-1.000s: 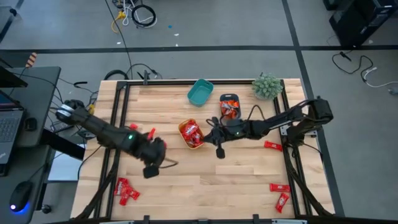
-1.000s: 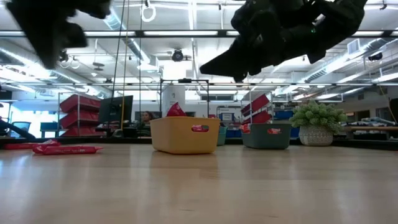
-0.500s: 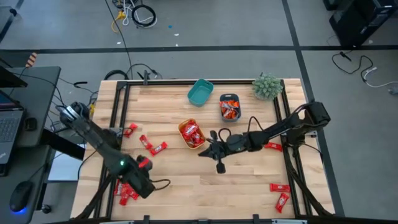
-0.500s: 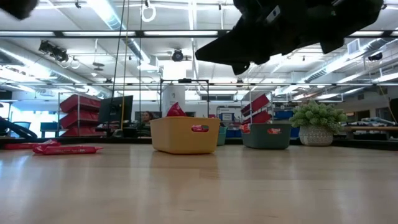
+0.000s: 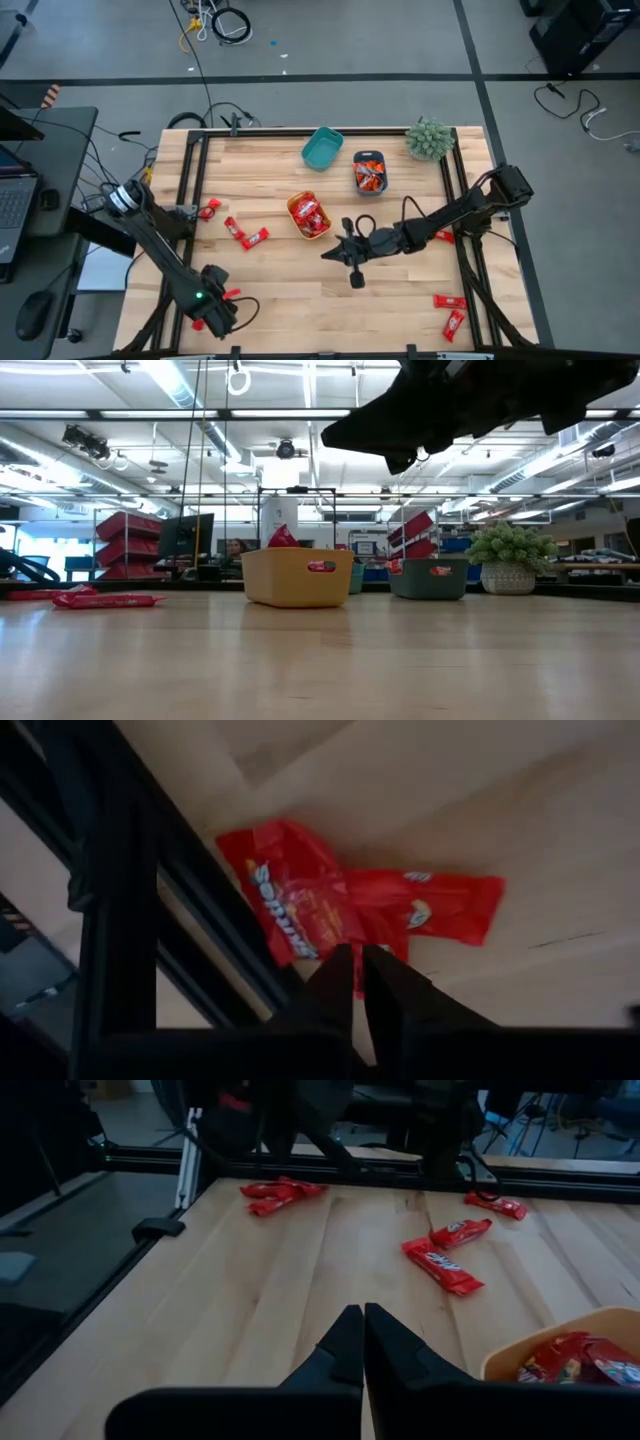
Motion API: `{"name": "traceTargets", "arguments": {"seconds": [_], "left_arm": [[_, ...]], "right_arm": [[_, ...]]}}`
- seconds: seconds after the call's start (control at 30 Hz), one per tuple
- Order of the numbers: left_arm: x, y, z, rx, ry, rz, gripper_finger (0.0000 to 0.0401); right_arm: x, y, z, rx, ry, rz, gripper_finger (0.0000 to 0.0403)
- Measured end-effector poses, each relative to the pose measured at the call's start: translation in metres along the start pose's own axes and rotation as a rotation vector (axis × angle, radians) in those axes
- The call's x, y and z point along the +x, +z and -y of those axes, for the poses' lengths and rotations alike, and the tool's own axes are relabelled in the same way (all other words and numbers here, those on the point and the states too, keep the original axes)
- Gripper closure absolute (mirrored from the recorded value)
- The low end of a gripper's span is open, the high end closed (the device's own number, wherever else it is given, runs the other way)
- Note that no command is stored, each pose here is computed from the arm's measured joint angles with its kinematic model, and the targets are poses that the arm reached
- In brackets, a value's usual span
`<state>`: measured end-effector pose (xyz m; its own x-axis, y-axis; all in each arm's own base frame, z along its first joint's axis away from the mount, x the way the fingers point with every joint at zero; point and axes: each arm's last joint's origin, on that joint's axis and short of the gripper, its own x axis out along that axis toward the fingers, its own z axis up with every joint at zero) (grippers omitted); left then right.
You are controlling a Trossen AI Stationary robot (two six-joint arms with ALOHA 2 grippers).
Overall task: Sort candy
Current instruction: Put the red candy into the yellow bin
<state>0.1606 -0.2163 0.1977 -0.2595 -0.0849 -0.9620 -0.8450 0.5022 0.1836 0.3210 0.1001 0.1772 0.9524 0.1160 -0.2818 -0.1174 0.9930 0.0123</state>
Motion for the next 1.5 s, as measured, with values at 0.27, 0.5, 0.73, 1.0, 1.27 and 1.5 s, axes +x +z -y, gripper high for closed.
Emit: {"name": "traceTargets", "arguments": {"seconds": [0.27,0.5,0.73,1.0,1.27,1.5], "left_arm": [[0.019,-0.003,0.008,0.002,0.075,0.006,0.03],[0.036,0.005,0.003,0.009,0.13,0.026,0.0242],[0.055,0.01,0.0,0.057,0.099,-0.023,0.0235],[0.054,0.009,0.004,0.133,0.069,-0.017,0.0295],[0.032,0.02,0.015,0.232,0.029,0.148,0.0392],[0.002,0.059,0.037,0.364,-0.039,0.384,0.0398]], "right_arm": [[-0.001,0.0,-0.007,0.004,0.005,0.002,0.0403],[-0.002,-0.001,-0.01,0.001,0.003,0.002,0.0403],[-0.002,-0.001,-0.01,-0.001,0.0,-0.004,0.0403],[-0.002,-0.001,-0.01,-0.004,0.0,-0.004,0.0403],[-0.002,-0.001,-0.01,-0.009,0.0,-0.008,0.0403],[-0.006,0.003,-0.008,-0.054,-0.059,-0.007,0.0403]]}}
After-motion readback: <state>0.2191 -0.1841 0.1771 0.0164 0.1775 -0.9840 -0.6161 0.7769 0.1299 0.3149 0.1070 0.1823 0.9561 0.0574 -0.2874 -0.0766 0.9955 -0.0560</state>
